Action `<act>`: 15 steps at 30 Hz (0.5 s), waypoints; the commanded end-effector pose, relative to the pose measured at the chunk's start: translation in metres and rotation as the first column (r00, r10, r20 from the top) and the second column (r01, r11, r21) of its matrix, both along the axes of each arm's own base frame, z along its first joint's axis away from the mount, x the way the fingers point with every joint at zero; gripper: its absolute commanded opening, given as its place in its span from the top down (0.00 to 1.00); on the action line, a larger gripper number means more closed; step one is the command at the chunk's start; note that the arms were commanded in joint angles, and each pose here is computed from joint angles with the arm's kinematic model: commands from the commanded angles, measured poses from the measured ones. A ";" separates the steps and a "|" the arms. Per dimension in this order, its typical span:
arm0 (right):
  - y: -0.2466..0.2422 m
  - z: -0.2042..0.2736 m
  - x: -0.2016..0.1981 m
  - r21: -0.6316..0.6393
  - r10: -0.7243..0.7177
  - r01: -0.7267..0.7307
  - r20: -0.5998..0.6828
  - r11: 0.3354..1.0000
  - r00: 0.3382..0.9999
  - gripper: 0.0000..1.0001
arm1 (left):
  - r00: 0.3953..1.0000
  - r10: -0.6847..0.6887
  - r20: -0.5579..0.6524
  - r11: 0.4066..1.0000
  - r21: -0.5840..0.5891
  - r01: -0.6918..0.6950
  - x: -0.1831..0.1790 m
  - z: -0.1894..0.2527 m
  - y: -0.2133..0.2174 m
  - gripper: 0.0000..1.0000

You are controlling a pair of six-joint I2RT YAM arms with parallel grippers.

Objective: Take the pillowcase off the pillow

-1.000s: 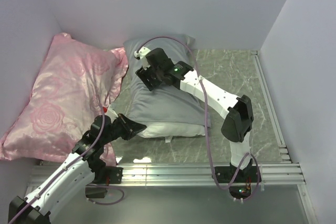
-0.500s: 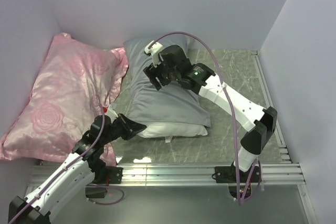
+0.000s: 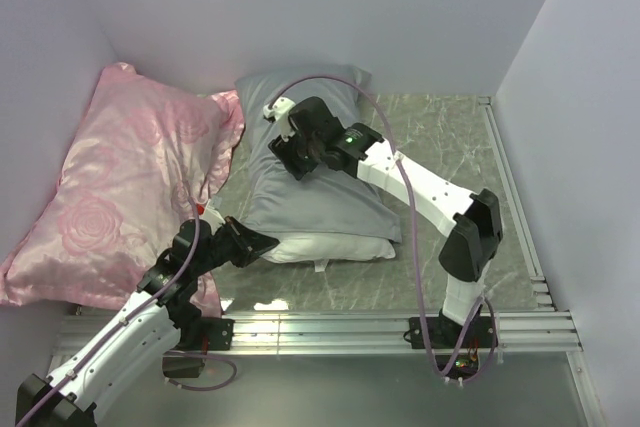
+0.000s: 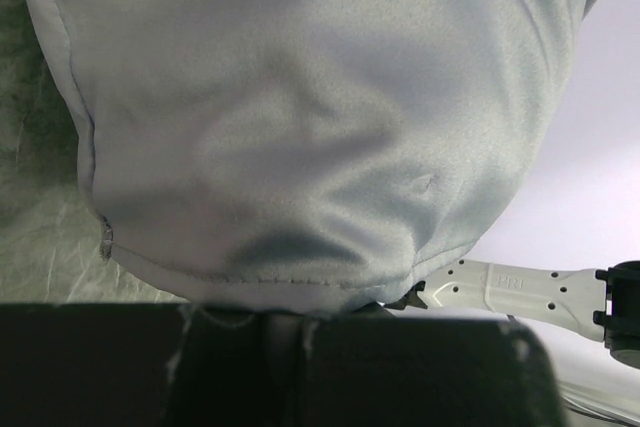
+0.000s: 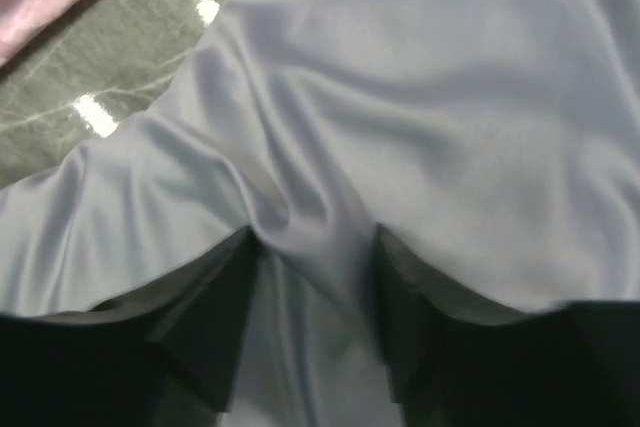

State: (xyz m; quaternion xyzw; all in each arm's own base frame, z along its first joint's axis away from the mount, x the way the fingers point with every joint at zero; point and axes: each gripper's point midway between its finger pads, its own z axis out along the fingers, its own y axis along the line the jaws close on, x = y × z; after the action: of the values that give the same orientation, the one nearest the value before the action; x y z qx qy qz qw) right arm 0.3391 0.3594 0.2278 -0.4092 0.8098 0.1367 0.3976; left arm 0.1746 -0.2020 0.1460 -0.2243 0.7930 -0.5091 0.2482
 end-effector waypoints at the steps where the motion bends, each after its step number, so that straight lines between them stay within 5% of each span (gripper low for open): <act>1: 0.008 0.001 0.024 0.002 -0.057 0.057 0.031 0.998 0.998 0.46 | 0.994 -0.057 0.096 0.997 -0.052 0.062 -0.002 0.038 -0.009 0.99; 2: 0.007 0.002 0.032 0.004 -0.089 0.089 0.041 0.996 0.995 0.63 | 0.994 -0.060 0.096 0.996 -0.052 0.065 -0.002 0.038 -0.009 0.99; 6: -0.001 0.009 0.073 0.041 -0.271 0.268 0.109 0.963 0.956 0.97 | 0.987 -0.113 0.115 0.991 -0.063 0.121 -0.008 0.044 -0.015 0.99; 15: -0.087 0.017 0.166 0.134 -0.757 0.750 0.227 0.647 0.612 1.00 | 0.904 -0.372 0.211 0.922 -0.028 0.386 -0.051 0.081 -0.043 1.00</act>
State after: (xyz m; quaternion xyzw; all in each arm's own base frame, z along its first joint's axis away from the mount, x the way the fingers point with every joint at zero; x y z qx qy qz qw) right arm 0.4532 0.3404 0.2206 -0.1936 0.8601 -0.0040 0.4720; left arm 0.1628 -0.2247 0.1728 -0.1442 0.8007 -0.5312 0.2365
